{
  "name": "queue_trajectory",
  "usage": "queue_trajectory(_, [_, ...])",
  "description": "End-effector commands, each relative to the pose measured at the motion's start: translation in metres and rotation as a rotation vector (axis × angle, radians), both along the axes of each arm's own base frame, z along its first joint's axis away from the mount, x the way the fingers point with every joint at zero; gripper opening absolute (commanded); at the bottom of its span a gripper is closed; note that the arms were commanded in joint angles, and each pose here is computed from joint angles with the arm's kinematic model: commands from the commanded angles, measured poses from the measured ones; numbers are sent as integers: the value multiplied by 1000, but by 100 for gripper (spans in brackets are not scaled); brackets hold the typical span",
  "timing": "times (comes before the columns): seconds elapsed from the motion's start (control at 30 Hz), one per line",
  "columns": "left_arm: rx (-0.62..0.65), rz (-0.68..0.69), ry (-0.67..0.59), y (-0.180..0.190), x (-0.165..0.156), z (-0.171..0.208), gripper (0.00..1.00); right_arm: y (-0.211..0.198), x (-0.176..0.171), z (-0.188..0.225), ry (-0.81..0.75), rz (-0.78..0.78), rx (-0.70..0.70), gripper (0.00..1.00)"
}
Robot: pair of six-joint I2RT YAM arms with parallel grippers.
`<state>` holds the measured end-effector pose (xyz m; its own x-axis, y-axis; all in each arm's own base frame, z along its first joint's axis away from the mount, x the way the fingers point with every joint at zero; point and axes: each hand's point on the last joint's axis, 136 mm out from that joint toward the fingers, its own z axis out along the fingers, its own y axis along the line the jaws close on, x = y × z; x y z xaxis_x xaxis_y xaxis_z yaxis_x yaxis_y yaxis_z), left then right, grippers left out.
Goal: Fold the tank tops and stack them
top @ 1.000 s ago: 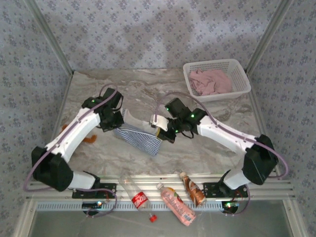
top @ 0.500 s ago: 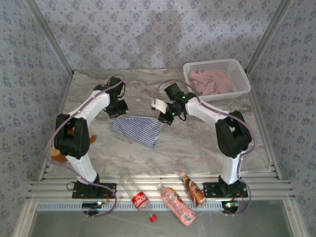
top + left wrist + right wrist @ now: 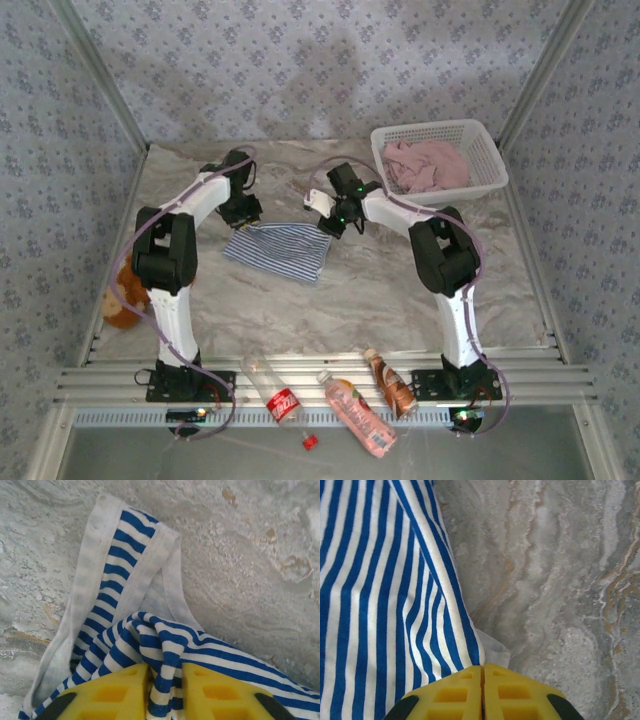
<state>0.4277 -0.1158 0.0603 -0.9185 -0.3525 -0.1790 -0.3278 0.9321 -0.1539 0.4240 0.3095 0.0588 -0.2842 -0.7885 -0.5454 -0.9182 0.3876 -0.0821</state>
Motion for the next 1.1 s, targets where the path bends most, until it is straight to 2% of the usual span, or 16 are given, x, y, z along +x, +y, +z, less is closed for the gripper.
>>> queue_trajectory(0.0, [20, 15, -38, 5, 14, 8, 27, 4, 17, 6, -46, -54, -4, 15])
queue_trajectory(0.07, [34, 27, -59, 8, 18, 12, 28, 4, 23, 10, -69, -87, -3, 20])
queue_trajectory(0.17, [60, 45, -92, 14, 20, 21, 38, 1, 33, 17, -90, -152, 3, 33])
queue_trajectory(0.23, [85, 50, -113, 20, 20, 30, 42, 0, 36, 28, -98, -194, 33, 38])
queue_trajectory(0.43, [138, 57, -170, 40, 12, 57, 52, -17, 33, 60, -30, -389, 158, 43])
queue_trajectory(0.6, [152, 25, -179, 48, -2, 68, 56, -26, -3, 67, 116, -510, 266, 47])
queue_trajectory(0.77, [51, -82, -149, 31, -19, 45, 58, -33, -36, 59, 234, -646, 320, 53])
queue_trajectory(0.87, [48, -175, -99, 27, -29, 26, 60, -35, -48, 51, 284, -717, 338, 56])
queue_trajectory(1.0, [33, -247, -70, 32, -30, 9, 62, -31, -56, 42, 316, -748, 340, 58])
queue_trajectory(1.07, [-17, -266, -55, 34, -27, 1, 62, -27, -57, 42, 330, -751, 353, 58])
